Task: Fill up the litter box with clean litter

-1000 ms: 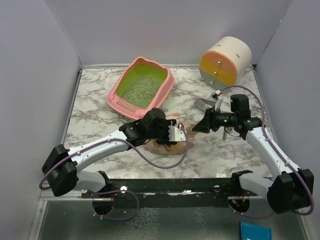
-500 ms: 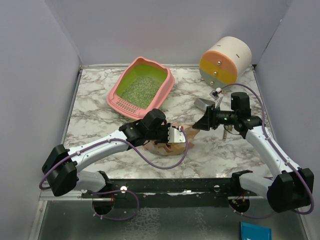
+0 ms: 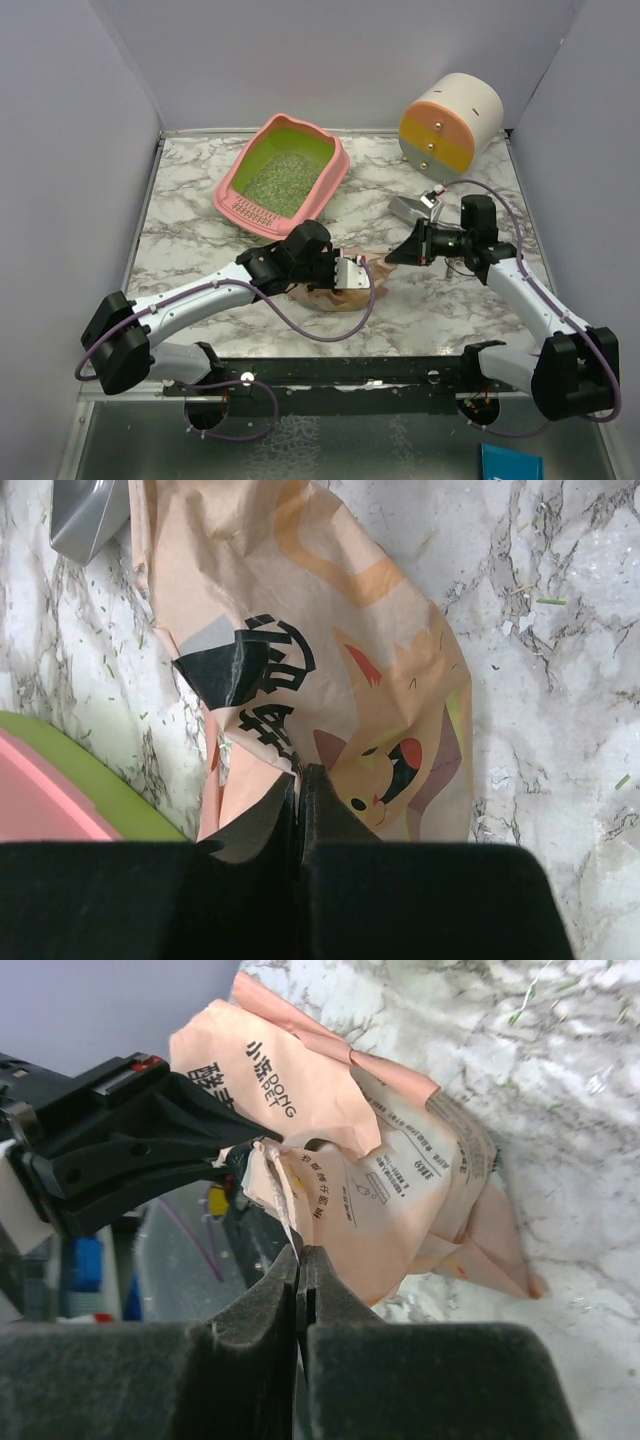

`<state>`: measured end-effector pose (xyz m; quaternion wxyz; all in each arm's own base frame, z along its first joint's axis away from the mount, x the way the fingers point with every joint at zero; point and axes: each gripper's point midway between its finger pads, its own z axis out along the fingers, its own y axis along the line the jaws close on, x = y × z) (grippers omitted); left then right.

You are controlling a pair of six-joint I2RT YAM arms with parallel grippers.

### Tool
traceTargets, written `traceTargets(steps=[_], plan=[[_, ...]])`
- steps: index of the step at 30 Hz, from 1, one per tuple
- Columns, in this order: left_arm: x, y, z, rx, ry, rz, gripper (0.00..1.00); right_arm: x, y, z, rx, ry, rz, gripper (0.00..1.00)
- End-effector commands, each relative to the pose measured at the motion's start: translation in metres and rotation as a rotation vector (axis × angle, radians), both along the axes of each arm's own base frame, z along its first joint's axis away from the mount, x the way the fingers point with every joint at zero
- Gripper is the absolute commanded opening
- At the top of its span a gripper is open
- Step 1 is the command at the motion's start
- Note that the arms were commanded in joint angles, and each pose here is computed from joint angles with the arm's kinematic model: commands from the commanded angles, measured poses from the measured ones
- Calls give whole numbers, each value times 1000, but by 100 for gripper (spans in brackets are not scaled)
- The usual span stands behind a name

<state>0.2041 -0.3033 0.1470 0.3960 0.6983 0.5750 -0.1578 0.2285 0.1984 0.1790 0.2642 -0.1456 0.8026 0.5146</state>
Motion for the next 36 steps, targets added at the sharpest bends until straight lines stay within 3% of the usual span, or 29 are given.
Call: traceTargets(steps=[1,9,14,18,20,21,22,24,26,28,31,36], plan=[[1,14,11,4,-82,10,0,-11,4,21,180,73,44,1],[12,30,23,-21,-225,52,0,-13,-29,15,372,240,-14,1],[20,30,31,-28,-283,67,0,-20,-33,16,443,254,-20,1],[21,24,34,-41,-274,54,0,-9,-34,31,376,81,7,1],[21,21,35,-44,-263,49,0,18,-42,32,212,-27,-122,2],[20,19,34,-44,-255,48,0,27,-47,35,92,-105,-176,6],[20,18,36,-46,-251,43,0,33,-54,36,-11,-174,-221,17],[19,14,37,-56,-241,37,0,34,-58,46,-111,-306,-240,33],[19,13,36,-52,-233,33,0,24,-46,50,-113,-409,-186,44],[20,12,36,-42,-223,35,0,14,-36,52,-119,-509,-138,48],[20,9,37,-27,-177,51,0,2,-26,47,-190,-637,-74,52],[21,0,40,-25,-117,61,0,-6,-12,36,-263,-710,10,54]])
